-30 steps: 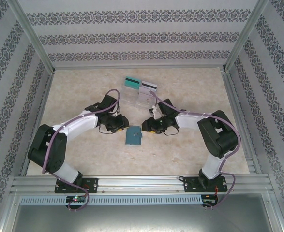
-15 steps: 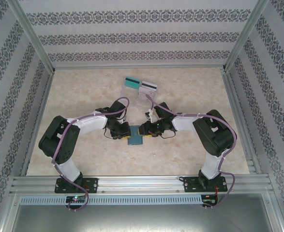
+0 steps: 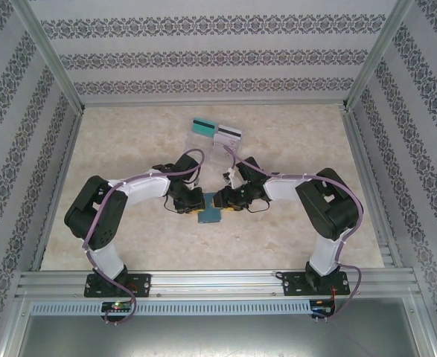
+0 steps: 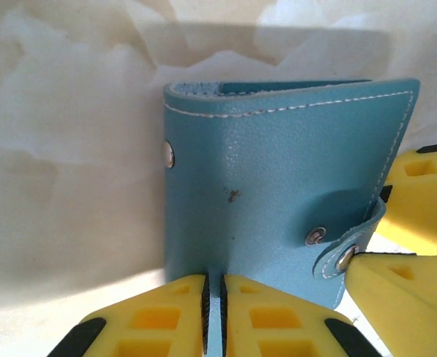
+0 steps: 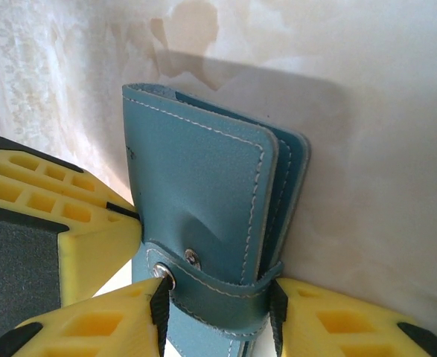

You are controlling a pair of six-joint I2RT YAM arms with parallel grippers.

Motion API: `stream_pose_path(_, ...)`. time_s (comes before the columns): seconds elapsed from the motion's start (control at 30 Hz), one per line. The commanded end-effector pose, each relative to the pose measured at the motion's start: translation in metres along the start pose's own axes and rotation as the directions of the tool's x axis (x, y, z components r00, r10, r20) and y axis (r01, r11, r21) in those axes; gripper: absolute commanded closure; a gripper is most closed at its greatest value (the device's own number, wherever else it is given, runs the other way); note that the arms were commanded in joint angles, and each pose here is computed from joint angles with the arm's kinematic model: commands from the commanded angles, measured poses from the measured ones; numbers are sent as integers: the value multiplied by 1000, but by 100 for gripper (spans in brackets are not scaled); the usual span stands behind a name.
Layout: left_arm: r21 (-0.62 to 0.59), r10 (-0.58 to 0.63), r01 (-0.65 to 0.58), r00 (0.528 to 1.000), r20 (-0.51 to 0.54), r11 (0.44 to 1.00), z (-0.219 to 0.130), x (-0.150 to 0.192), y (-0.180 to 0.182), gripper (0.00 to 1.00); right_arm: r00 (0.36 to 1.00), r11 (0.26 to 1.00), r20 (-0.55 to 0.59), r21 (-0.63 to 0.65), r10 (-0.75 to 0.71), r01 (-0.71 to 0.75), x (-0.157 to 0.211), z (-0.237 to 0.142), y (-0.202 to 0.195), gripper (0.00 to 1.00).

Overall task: Put the credit cards into the card holder
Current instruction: Close the button on the card holder.

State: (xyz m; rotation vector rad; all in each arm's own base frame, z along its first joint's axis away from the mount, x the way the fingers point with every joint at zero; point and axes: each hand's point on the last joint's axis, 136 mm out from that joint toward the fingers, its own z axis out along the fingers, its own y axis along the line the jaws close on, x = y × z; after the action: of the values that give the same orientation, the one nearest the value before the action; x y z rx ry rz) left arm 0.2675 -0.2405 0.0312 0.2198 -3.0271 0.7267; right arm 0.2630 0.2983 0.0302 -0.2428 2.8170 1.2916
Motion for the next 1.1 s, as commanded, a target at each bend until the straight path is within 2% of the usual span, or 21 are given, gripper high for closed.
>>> stream_pose_path(0.0, 10, 32, -32, 999, -6, 999, 6, 1, -10, 85, 998, 999, -40, 10, -47, 48, 6, 14, 3, 57)
stream_pose_path(0.63, 21, 34, -34, 999, -4, 999, 9, 0, -11, 86, 995, 997, -98, 78, 11, -3, 11, 26, -14, 60)
stream_pose_path(1.07, 31, 27, -27, 1000, -2, 999, 14, 0, -9, 86, 990, 974, -143, 224, -2, 34, 24, 30, -28, 61)
